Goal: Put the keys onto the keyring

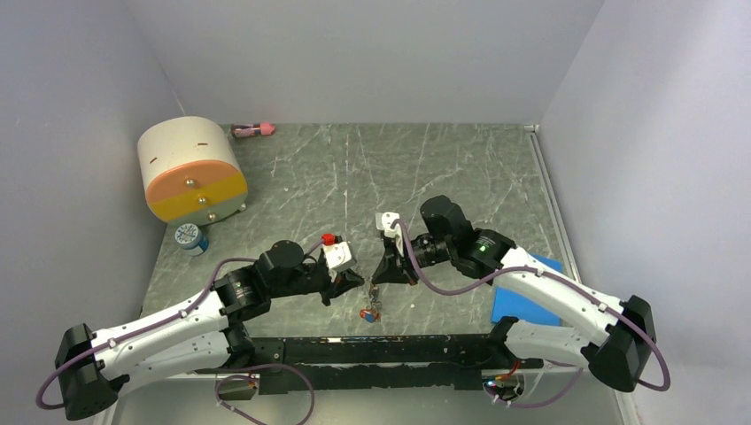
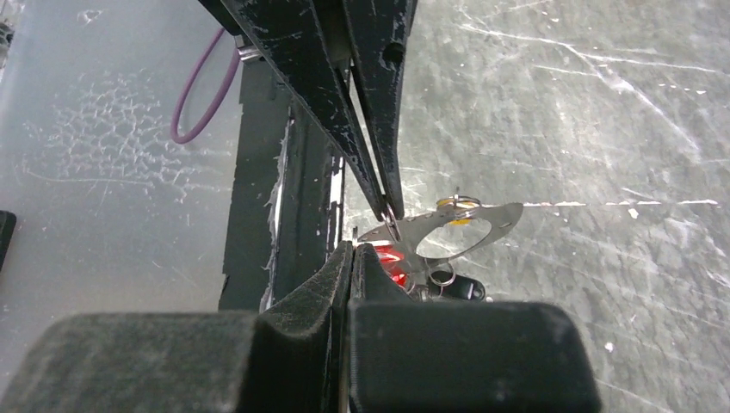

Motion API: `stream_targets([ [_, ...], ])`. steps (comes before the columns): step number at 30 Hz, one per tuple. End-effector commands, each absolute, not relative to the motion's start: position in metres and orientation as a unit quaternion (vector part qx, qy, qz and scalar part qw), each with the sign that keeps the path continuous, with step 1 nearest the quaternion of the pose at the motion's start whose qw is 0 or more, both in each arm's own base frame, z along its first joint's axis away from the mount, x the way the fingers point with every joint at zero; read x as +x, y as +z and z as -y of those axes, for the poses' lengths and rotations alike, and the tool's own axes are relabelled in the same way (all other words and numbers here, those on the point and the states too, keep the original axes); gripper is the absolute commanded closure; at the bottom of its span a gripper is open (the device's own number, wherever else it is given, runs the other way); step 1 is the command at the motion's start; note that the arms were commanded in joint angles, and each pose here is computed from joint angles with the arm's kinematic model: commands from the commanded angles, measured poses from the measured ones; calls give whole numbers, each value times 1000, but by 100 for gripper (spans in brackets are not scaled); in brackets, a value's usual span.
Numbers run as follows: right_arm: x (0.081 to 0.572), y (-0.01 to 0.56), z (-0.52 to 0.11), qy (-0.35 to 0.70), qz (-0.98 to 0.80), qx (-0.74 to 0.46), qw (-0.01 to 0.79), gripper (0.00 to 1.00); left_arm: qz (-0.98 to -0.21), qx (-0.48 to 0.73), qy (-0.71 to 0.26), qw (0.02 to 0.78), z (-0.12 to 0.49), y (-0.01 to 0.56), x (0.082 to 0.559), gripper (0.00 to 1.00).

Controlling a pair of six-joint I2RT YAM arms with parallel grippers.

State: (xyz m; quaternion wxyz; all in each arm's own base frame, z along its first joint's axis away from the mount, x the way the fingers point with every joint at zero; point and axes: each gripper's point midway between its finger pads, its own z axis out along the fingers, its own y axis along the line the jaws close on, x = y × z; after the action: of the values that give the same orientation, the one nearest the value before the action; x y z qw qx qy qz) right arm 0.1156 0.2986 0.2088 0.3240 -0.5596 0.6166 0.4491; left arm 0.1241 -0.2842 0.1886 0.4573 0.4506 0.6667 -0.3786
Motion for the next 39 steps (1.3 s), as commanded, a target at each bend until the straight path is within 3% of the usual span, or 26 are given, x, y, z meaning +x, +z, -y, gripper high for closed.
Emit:
stream_targets([
  [1, 113, 224, -308, 450, -592, -580, 332, 100, -647, 449, -388, 480, 291, 212, 127, 97],
  [39, 144, 216, -313, 357, -667, -536, 375, 100, -646, 450, -395, 474, 291, 212, 123, 97],
])
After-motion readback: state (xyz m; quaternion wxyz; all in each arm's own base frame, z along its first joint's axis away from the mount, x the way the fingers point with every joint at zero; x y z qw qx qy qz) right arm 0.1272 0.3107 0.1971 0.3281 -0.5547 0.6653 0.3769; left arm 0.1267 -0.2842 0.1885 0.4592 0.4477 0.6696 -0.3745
